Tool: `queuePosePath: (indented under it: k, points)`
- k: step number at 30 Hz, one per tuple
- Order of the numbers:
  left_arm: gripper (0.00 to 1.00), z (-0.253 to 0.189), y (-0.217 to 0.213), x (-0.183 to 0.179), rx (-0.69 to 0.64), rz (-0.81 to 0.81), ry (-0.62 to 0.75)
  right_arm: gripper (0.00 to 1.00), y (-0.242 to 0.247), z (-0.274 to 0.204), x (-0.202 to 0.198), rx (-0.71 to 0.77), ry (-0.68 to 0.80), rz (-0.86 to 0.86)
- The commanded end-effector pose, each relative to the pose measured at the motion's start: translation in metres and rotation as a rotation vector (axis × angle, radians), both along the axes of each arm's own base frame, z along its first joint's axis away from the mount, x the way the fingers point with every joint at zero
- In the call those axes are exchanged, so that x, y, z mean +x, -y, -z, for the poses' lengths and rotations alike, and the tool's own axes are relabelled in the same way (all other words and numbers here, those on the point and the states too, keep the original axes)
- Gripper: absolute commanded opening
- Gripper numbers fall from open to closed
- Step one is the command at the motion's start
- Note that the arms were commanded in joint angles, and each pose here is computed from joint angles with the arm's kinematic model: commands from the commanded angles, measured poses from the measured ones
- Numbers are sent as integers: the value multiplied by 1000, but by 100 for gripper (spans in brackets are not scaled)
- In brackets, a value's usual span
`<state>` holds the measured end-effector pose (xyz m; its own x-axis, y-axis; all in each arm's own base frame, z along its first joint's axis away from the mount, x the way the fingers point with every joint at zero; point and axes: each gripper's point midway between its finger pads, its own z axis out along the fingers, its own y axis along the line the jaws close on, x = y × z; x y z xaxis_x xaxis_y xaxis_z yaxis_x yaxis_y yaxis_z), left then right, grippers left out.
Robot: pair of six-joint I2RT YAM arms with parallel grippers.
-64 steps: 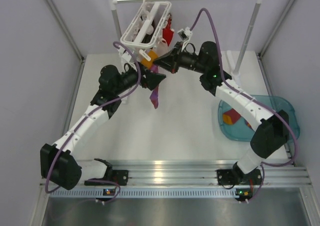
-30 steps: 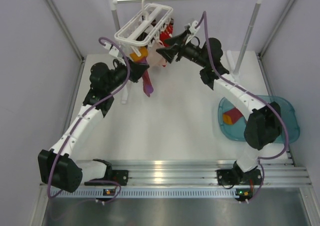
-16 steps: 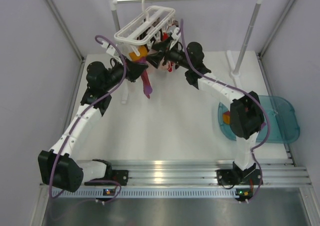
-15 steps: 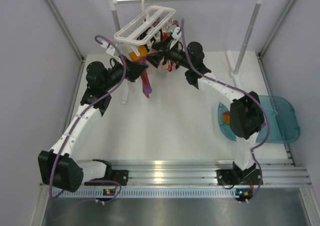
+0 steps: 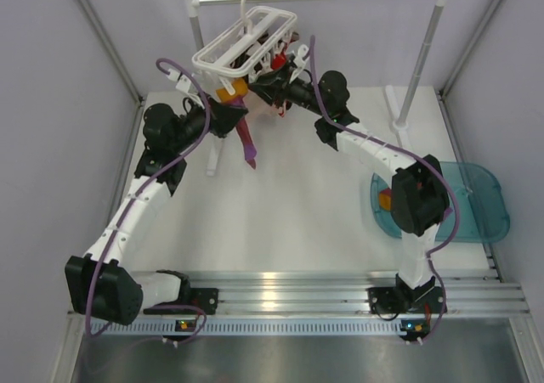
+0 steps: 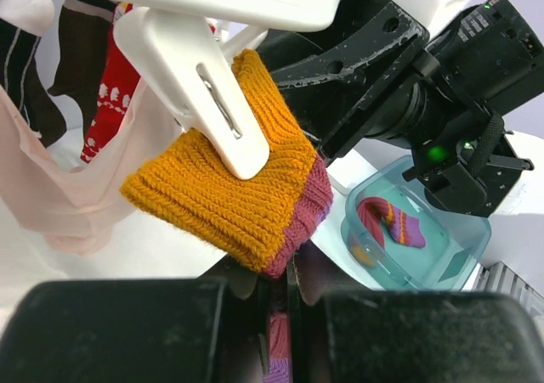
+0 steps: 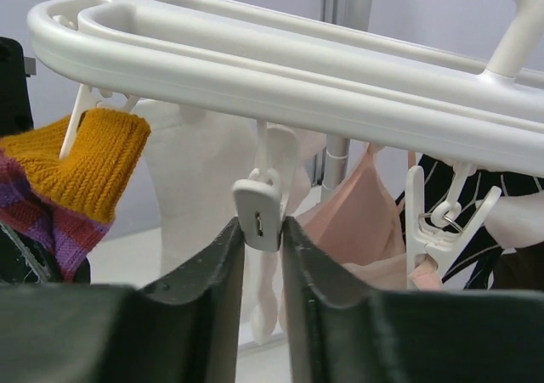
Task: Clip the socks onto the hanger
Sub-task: Open the clamp at the hanger.
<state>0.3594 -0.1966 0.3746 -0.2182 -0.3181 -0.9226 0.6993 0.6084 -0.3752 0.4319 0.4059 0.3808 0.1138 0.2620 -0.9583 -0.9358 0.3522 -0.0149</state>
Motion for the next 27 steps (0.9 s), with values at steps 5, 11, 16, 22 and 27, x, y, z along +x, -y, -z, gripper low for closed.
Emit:
queuePosePath:
  k: [5,11,16,22,27]
  points:
    - [0,-33,-15,7,-37,-38,91,0,15,-54,-21,33,171,12]
    - [0,-27,-24,18,-29,-65,76,0,35,-56,-23,4,184,47]
    - [0,-31,-23,25,-26,-65,85,0,58,-62,-22,-9,188,86]
    - [0,-36,-19,40,-47,-53,92,0,86,-51,-24,-68,174,123]
    - [0,-38,-18,50,-63,-57,94,0,106,-39,-31,-127,168,148]
